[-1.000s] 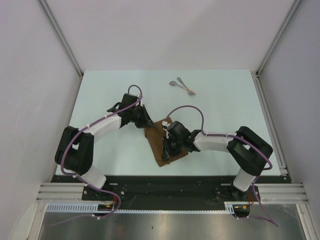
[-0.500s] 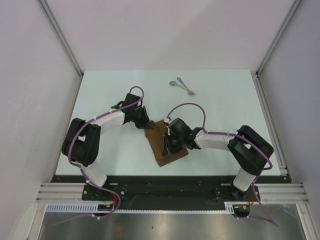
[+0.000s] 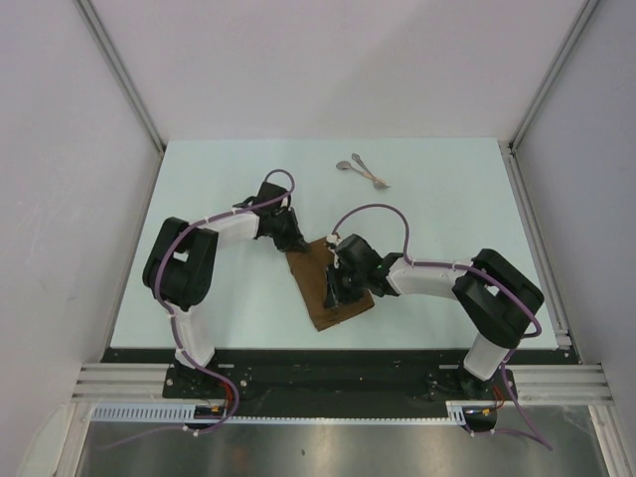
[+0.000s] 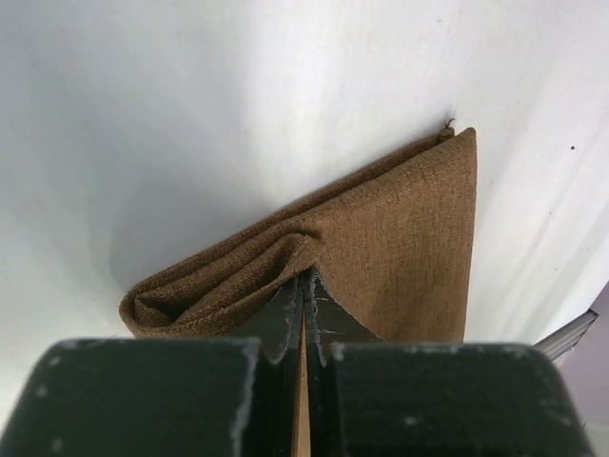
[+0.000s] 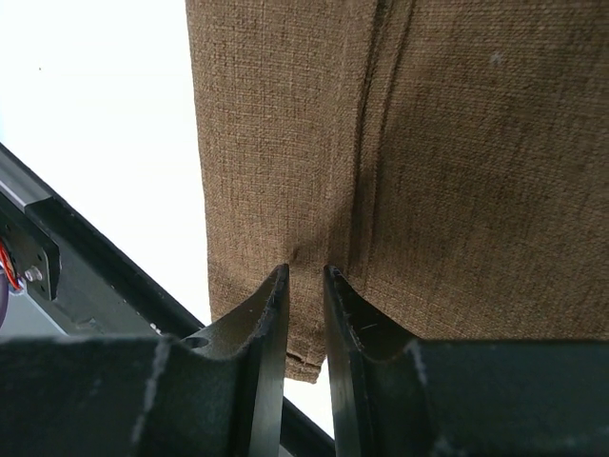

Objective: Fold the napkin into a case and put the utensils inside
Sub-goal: Fold the lower triangle-folded napkin at the center of the board.

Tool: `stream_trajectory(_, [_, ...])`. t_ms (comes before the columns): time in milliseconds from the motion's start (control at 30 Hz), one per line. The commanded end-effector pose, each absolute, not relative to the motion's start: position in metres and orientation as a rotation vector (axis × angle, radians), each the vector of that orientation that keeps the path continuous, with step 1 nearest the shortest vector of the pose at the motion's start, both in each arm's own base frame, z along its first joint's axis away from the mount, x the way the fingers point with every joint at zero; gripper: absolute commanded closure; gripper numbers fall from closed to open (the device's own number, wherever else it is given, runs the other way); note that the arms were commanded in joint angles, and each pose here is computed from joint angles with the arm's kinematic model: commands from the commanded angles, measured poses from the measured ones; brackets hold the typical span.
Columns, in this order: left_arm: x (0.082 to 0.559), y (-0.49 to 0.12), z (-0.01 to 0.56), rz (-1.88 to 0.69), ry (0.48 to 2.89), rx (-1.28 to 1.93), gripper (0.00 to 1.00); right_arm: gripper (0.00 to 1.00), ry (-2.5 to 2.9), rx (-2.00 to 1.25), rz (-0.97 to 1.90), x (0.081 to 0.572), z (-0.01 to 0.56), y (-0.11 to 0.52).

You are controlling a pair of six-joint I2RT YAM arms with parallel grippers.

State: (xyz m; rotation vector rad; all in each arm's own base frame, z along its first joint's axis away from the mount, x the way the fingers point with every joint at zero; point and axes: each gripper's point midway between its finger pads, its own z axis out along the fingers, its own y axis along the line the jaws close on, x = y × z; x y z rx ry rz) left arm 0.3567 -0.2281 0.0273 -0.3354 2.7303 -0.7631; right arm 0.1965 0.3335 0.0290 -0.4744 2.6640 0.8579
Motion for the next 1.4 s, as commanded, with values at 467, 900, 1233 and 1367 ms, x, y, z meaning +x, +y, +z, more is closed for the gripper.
stream_trajectory(467, [0.363,-0.234,0.067,-0.819,2.612,-0.245,0.92,0.48,2.544,-0.423,0.973,0.245,0.076,0.334])
stream_trajectory(900, [0.341,-0.223,0.074,-0.812,2.604,-0.235,0.89,0.39,2.515,-0.463,1.024,0.283,0.054,0.361])
stream_trajectory(1233, [0.334,-0.221,0.072,-0.812,2.605,-0.24,0.89,0.44,2.545,-0.461,1.063,0.285,0.037,0.365])
stream_trajectory(1367, [0.334,-0.221,0.076,-0.817,2.598,-0.237,0.89,0.56,2.534,-0.445,1.109,0.283,0.035,0.369])
